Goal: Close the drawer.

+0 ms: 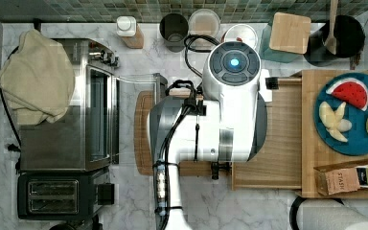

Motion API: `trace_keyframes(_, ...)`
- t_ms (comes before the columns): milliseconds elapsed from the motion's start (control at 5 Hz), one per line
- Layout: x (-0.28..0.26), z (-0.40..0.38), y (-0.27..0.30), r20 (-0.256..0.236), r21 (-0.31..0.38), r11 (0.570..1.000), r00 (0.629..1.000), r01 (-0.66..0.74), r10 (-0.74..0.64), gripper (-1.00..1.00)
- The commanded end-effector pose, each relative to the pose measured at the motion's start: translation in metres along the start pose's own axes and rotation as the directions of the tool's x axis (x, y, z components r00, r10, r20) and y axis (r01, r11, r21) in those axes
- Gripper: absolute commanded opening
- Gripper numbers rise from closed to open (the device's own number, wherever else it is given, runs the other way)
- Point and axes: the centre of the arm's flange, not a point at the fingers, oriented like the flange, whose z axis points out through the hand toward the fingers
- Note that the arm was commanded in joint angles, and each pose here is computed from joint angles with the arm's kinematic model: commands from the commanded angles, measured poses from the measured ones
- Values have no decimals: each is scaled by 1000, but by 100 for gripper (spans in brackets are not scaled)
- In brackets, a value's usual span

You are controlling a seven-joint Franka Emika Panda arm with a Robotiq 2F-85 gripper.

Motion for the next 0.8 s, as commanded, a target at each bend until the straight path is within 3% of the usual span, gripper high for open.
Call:
trace_keyframes(200,2,5,4,1,-2,1000,1000,-7,7,-100)
trace_keyframes(400,-26,16,-1,-62,-17,971,969,238,-238,-100)
trace_keyframes(600,-47,31,-19,-76,43,935,935,351,-347,-100)
trace_keyframes(800,-74,45,-41,-135,22,900,893,435,-428,-100)
